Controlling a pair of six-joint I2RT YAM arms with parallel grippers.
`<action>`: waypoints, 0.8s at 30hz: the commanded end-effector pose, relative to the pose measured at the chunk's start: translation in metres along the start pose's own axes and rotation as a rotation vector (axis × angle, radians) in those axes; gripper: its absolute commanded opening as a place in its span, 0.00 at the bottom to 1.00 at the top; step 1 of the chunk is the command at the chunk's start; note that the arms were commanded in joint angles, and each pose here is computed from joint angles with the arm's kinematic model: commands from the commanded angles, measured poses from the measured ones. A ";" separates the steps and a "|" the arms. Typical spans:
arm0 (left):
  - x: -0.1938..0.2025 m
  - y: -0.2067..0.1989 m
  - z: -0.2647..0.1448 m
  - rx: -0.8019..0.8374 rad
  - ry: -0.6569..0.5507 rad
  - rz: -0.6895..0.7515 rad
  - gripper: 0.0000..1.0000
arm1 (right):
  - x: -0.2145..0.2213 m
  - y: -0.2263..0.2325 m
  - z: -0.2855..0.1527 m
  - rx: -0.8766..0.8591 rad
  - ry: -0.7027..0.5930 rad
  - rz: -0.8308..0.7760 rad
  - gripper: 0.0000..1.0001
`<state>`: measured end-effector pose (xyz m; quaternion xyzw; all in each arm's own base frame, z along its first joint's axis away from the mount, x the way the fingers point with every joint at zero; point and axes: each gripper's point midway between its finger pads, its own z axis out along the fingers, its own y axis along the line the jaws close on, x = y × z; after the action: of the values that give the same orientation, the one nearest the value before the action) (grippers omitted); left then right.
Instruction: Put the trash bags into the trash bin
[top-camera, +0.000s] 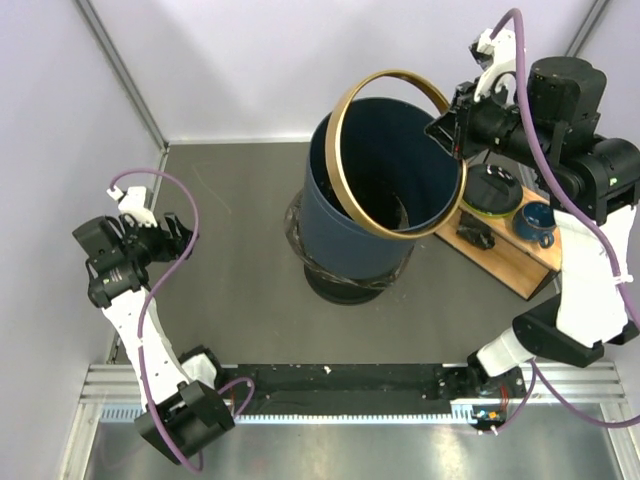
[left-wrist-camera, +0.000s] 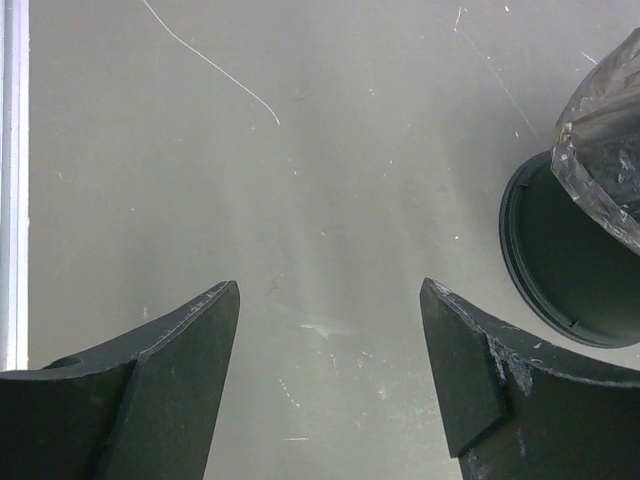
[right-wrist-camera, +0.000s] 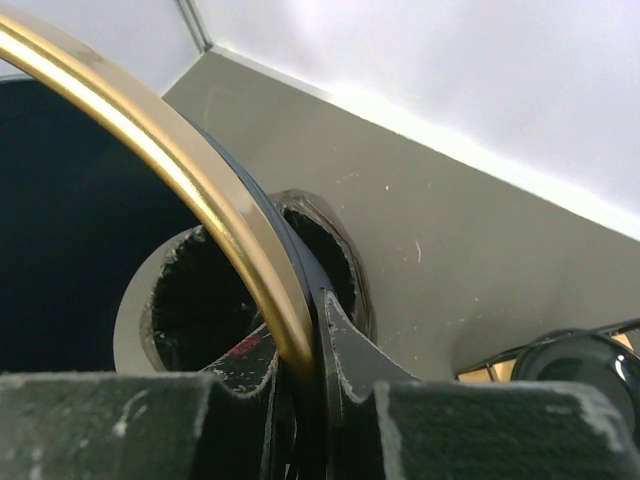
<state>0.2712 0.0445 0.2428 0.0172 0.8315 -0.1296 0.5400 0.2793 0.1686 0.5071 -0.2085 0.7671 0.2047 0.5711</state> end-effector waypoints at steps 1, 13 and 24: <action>-0.003 0.004 0.002 -0.004 -0.013 0.045 0.79 | -0.049 0.008 -0.002 -0.040 -0.184 0.045 0.00; 0.002 0.010 0.008 -0.008 0.009 0.037 0.79 | -0.047 -0.008 0.035 0.012 -0.167 0.005 0.00; 0.003 0.006 0.008 0.026 0.026 0.036 0.79 | -0.024 -0.008 0.068 -0.015 -0.081 0.017 0.03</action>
<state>0.2773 0.0517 0.2275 0.0172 0.8436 -0.1306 0.5206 0.3303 0.1939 0.4873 -0.2106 0.7757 0.2021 0.5596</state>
